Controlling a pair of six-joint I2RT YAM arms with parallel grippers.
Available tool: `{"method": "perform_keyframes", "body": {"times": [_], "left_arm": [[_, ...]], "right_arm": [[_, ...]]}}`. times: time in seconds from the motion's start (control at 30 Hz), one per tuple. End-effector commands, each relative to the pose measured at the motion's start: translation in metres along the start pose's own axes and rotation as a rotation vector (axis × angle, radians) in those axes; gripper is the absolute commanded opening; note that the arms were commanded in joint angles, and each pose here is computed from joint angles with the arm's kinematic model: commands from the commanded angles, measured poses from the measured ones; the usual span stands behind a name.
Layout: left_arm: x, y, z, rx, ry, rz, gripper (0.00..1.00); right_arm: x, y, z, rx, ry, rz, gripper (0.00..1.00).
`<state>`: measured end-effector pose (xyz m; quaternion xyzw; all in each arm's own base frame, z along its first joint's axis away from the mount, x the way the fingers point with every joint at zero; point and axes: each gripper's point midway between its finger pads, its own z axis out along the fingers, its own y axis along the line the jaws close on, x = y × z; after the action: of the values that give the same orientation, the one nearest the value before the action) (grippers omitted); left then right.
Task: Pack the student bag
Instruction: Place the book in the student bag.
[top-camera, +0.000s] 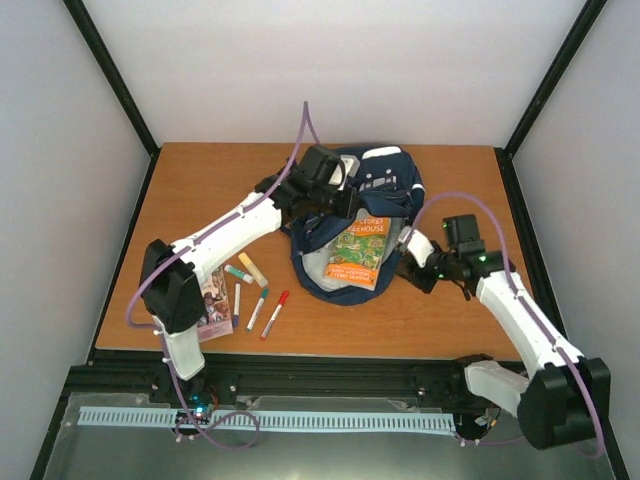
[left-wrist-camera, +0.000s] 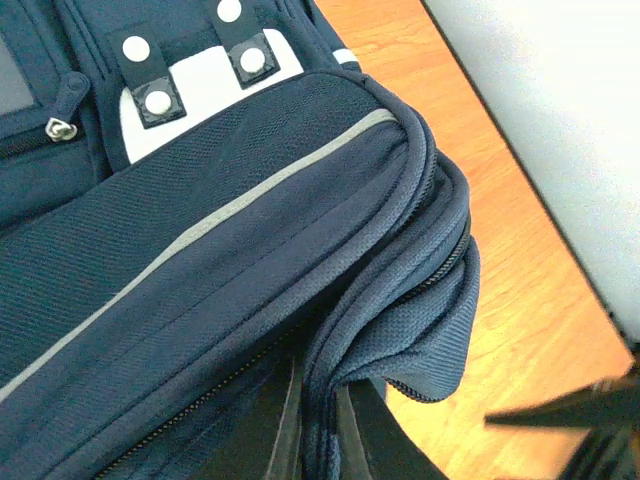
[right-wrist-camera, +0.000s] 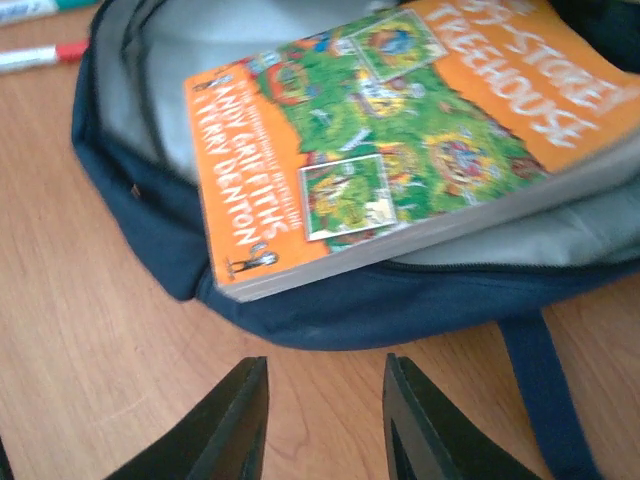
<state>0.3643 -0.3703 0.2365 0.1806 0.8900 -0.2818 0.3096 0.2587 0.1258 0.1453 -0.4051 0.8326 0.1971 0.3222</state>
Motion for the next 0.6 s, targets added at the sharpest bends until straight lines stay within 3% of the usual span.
{"method": "perform_keyframes", "body": {"times": [0.0,0.17,0.57], "left_arm": [[-0.032,-0.012,-0.021,0.161,-0.068,-0.143,0.01],[-0.03,-0.014,-0.02,0.185,-0.051,-0.141,0.01],[-0.033,-0.024,-0.028,0.227,-0.052,-0.122,0.01]], "right_arm": [[-0.01,0.013,0.008,0.117,0.028,-0.348,0.35],[-0.026,0.024,0.024,0.192,0.075,-0.529,0.43],[-0.015,0.059,0.088,0.21,0.221,-0.81,0.5]]}}
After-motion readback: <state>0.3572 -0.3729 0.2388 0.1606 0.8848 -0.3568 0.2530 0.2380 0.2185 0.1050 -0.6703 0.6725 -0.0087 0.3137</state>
